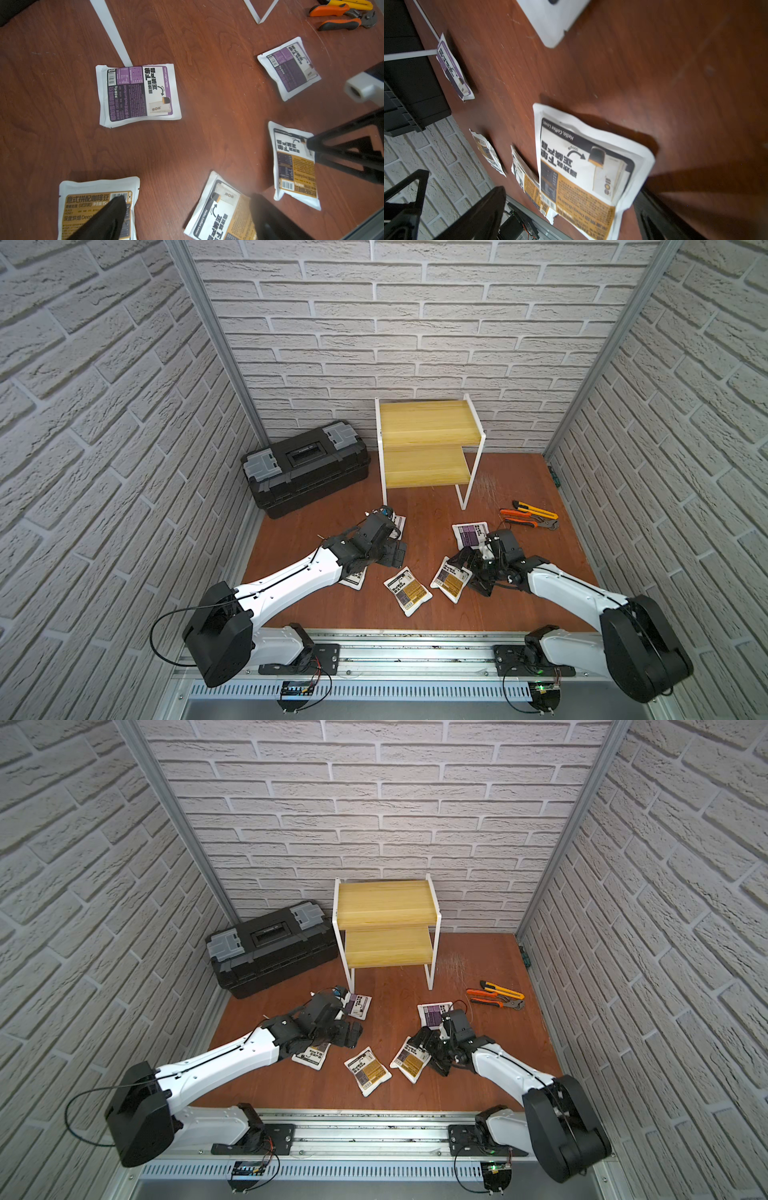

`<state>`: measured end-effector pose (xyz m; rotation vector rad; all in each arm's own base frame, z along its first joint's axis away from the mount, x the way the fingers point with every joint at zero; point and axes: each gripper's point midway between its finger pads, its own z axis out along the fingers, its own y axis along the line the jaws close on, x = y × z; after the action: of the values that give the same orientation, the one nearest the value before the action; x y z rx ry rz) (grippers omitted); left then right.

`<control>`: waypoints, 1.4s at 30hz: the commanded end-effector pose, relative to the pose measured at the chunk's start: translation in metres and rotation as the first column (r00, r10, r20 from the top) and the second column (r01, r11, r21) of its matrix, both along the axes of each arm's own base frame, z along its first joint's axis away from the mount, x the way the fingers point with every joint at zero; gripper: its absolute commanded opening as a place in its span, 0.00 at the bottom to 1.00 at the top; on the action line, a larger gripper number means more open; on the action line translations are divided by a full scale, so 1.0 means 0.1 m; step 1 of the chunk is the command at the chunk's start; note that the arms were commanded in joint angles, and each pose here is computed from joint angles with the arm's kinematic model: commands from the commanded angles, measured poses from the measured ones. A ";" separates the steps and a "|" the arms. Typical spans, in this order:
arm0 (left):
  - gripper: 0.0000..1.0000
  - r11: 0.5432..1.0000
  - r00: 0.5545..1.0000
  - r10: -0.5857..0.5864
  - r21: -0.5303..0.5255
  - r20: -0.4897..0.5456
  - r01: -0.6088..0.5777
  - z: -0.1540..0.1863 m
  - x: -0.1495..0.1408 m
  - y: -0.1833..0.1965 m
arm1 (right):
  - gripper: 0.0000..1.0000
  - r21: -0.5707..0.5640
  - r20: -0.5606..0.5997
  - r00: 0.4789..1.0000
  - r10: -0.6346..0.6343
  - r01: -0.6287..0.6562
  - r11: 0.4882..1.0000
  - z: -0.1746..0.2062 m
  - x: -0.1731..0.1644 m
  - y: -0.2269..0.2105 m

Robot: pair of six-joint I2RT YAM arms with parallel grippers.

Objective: Place the bagged coffee beans on the shelf by color
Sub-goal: Adjust the bagged coffee beans at the center of the board, then pick up the bagged coffee beans at the center of the board.

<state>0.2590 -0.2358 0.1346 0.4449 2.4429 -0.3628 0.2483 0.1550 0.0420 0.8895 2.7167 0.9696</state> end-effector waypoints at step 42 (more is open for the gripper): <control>0.98 0.882 0.930 -0.268 0.324 -0.252 0.342 -0.92 -0.05 -0.78 | 0.99 0.016 0.025 0.993 0.115 -0.115 0.993 0.00 -0.40 -0.10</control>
<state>0.2516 -0.3153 0.0446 0.9726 2.6452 -0.1349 0.2031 0.1449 0.0434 0.7356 2.7949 1.0053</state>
